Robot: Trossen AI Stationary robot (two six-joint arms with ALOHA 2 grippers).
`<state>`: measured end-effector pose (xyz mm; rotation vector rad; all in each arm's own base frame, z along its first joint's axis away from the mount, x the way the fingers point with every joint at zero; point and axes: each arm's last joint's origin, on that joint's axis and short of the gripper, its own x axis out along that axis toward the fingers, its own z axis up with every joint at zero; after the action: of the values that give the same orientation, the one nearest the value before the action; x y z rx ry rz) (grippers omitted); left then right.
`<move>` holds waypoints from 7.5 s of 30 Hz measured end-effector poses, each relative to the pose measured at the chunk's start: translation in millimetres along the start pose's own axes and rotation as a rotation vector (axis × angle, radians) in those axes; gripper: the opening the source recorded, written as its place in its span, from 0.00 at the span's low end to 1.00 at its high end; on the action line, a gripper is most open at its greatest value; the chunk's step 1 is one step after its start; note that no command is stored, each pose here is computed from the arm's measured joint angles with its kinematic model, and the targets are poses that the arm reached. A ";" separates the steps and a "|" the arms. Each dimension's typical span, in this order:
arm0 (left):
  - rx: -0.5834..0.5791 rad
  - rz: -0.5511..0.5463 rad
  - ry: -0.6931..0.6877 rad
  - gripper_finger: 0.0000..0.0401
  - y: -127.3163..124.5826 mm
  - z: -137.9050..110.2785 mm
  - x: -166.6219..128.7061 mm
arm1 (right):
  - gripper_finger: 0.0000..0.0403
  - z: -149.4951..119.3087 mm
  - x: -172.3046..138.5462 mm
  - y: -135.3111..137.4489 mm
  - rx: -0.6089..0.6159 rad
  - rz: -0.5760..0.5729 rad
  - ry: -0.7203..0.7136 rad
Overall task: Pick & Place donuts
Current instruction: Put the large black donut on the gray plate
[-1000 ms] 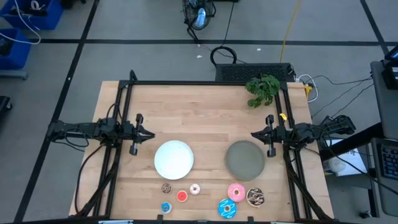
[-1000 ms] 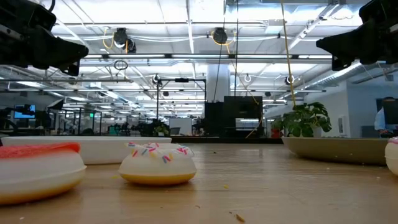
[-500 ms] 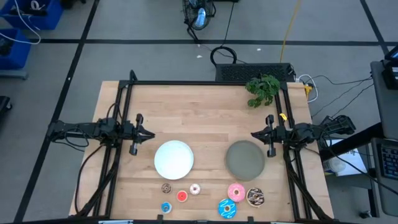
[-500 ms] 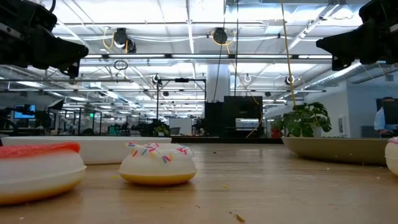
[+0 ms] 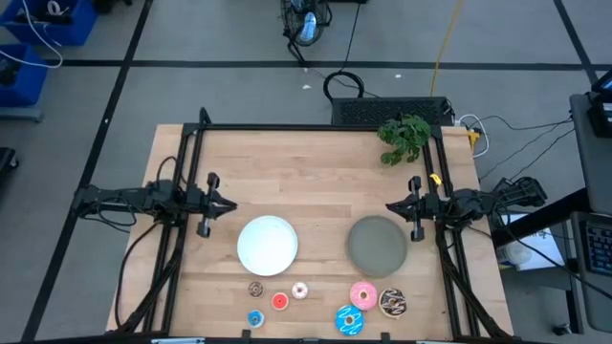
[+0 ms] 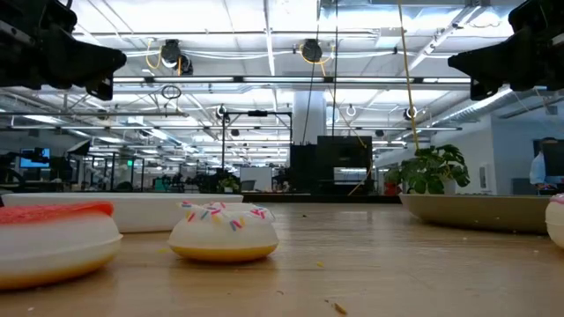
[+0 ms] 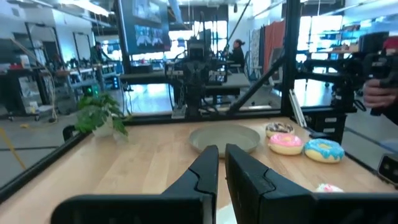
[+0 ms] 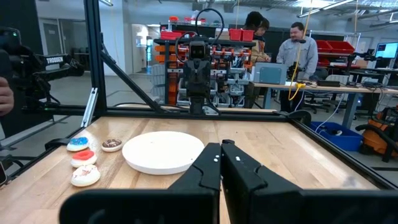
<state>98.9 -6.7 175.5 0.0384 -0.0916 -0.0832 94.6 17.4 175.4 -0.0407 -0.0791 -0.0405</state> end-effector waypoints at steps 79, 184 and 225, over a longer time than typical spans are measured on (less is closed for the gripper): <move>-0.031 0.308 -0.098 0.09 9.1 9.9 -1.9 | 0.00 94.6 26.5 21.2 0.007 0.128 0.283; 0.075 0.355 -0.063 0.09 10.2 8.5 -2.2 | 0.60 1.5 90.4 197.4 0.334 -0.020 1.566; 0.078 0.357 -0.061 0.09 10.3 8.4 -2.2 | 0.09 -20.0 93.8 198.6 0.468 0.258 1.601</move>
<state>96.8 3.4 184.1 0.0971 -0.1617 0.2758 198.0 211.1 155.2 0.4531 1.5153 0.2101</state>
